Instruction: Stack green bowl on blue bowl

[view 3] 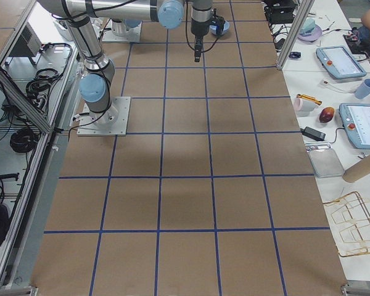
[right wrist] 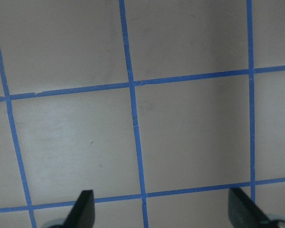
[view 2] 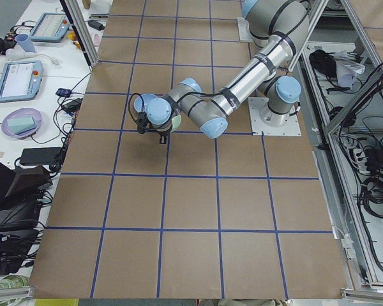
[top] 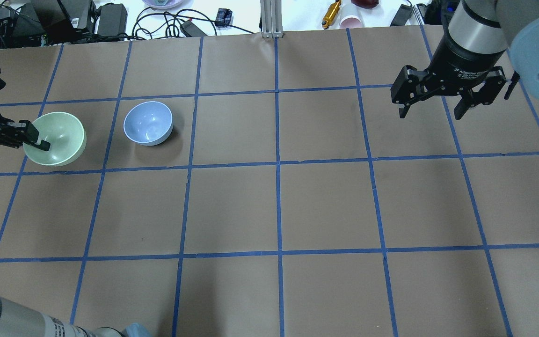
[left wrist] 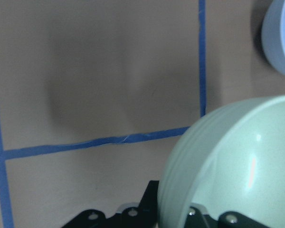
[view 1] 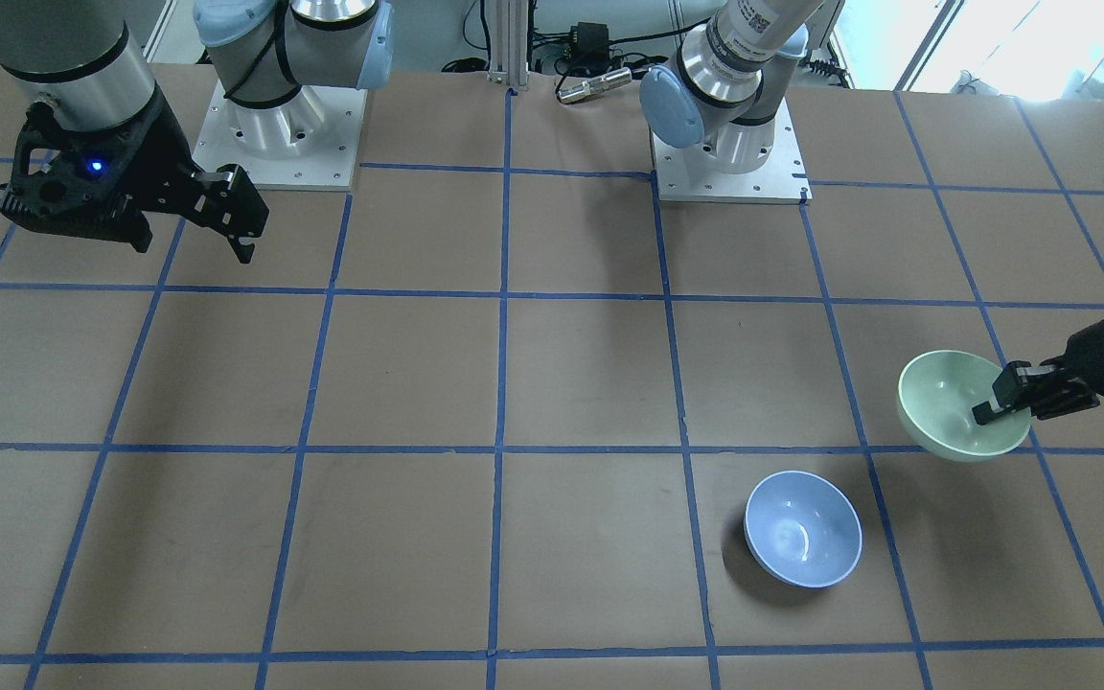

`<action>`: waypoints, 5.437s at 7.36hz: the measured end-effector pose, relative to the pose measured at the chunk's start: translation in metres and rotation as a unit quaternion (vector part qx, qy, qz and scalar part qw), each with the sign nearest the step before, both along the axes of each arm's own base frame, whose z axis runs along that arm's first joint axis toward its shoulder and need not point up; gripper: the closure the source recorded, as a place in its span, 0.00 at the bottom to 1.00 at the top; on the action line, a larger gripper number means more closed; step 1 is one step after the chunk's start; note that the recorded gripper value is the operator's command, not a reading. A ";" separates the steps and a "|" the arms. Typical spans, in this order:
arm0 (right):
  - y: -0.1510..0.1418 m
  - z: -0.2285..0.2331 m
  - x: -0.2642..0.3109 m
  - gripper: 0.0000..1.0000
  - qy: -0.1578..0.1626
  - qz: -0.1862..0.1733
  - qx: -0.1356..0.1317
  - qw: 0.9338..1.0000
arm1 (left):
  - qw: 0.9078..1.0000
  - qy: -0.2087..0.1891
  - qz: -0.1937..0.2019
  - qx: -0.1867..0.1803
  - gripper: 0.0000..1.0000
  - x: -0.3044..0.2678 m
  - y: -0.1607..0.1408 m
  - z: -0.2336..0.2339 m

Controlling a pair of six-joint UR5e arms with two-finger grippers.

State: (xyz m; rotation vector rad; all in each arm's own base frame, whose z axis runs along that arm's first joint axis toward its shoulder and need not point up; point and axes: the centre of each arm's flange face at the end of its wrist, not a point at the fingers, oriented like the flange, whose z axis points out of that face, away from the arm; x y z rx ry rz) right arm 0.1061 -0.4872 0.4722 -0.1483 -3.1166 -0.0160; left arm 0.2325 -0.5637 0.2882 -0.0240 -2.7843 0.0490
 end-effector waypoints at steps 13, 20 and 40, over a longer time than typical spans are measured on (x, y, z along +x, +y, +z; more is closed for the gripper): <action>0.000 0.000 0.000 0.00 0.000 0.000 0.000 1.000 | 0.996 0.066 0.066 -0.003 0.86 -0.129 -0.088 -0.050; 0.000 0.000 0.000 0.00 0.000 0.000 0.000 1.000 | 0.995 0.065 0.076 0.001 0.17 -0.131 -0.091 -0.055; 0.000 0.000 0.000 0.00 0.000 0.000 0.000 1.000 | 0.982 -0.187 -0.008 -0.001 0.00 -0.334 0.064 0.236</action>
